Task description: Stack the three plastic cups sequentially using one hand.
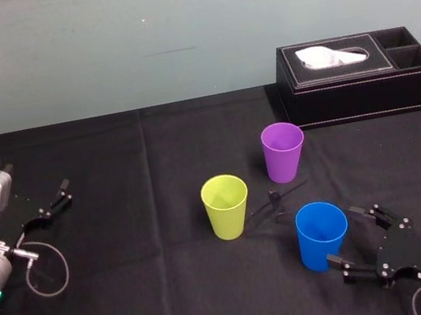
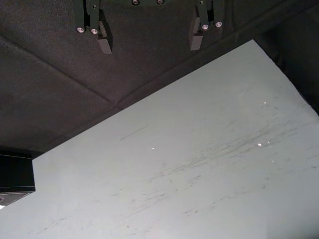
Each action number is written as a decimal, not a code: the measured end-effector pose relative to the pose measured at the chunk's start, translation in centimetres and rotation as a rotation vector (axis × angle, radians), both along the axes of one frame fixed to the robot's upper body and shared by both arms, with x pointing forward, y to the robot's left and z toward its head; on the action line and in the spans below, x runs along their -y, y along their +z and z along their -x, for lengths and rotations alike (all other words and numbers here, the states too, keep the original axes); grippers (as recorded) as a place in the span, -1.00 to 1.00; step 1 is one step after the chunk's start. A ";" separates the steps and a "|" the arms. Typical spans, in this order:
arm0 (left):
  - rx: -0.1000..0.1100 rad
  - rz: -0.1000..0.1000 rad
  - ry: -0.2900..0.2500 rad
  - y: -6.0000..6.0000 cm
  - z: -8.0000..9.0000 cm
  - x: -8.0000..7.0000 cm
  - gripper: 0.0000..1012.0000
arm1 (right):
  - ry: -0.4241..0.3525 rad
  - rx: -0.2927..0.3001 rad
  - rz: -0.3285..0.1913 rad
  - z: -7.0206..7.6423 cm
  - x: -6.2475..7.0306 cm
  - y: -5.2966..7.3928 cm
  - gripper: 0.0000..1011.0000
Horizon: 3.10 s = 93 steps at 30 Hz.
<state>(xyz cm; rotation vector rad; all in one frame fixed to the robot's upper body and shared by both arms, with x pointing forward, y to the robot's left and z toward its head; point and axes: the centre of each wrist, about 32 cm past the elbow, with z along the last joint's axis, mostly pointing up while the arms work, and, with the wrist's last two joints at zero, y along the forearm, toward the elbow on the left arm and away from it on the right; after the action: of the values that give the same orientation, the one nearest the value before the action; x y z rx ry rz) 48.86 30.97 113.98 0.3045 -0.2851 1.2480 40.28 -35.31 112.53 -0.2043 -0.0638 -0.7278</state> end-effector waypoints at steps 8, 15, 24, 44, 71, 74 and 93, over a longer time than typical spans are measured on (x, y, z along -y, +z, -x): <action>0.000 0.000 0.000 0.0 0.0 0.0 1.00 | 0.003 -0.003 -0.008 -0.3 -0.4 -0.1 0.98; 0.000 0.000 0.000 0.0 0.0 0.0 1.00 | 0.006 -0.007 -0.014 -0.6 -0.8 -0.1 0.98; 0.000 0.000 0.000 0.0 0.0 0.0 1.00 | 0.006 -0.016 -0.020 -1.1 -1.4 -0.4 0.98; 0.000 0.000 0.000 0.0 0.0 0.0 1.00 | -0.004 -0.026 -0.018 -1.8 -2.1 -0.7 0.98; 0.000 0.000 0.000 0.0 0.0 0.0 1.00 | -0.005 -0.023 -0.019 -1.8 -2.0 -0.7 0.42; 0.000 0.000 0.000 0.0 0.0 0.0 1.00 | -0.005 -0.023 -0.019 -1.8 -2.0 -0.7 0.42; 0.000 0.000 0.000 0.0 0.0 0.0 1.00 | -0.030 0.021 -0.030 -1.6 -2.4 1.6 0.42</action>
<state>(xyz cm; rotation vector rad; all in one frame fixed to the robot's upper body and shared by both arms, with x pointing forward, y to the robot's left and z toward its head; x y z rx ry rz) 48.86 30.97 113.98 0.3044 -0.2851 1.2479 41.90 -32.88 114.17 -0.1696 -0.0700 -0.7602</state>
